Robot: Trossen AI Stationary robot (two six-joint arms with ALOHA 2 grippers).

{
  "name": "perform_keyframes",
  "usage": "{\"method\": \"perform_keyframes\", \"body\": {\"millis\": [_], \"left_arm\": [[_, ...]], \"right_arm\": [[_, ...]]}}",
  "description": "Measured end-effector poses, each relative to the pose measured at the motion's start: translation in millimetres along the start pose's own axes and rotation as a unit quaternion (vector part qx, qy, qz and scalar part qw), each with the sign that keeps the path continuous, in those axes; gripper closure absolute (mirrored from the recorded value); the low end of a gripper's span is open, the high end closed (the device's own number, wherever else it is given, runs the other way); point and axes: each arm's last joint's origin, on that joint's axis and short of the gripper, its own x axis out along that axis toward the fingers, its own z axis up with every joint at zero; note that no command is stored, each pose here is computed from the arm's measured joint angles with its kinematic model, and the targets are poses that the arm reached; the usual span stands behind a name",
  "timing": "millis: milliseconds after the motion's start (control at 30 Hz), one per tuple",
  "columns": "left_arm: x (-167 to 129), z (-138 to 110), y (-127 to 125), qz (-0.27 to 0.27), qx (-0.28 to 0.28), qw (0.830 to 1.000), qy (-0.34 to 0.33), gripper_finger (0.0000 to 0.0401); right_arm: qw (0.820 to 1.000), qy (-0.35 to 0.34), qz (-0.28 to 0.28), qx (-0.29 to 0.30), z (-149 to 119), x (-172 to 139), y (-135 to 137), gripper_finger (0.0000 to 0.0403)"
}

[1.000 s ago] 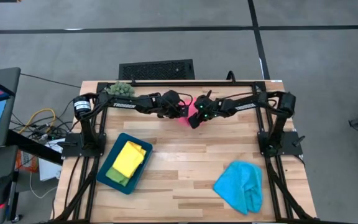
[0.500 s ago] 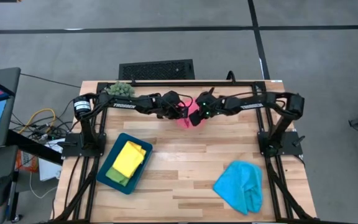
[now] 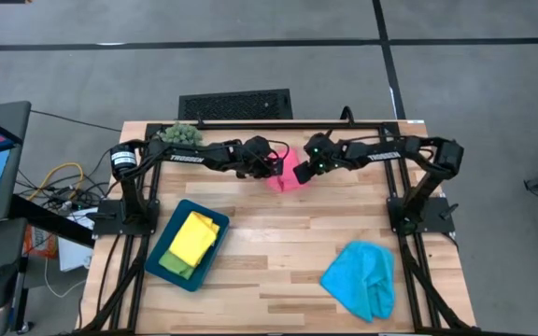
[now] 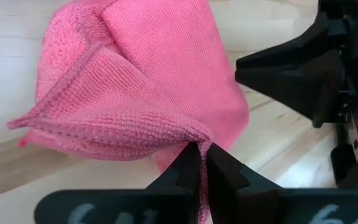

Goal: Fold microfiber towels
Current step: Fold the pink microfiber towel

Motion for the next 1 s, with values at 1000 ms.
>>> {"method": "perform_keyframes", "body": {"millis": [1000], "left_arm": [[25, 0, -1, -0.025, -0.052, 0.998, 0.002, 0.0401]], "right_arm": [[0.999, -0.002, 0.036, -0.02, -14, 22, 12, 0.0311]]}}
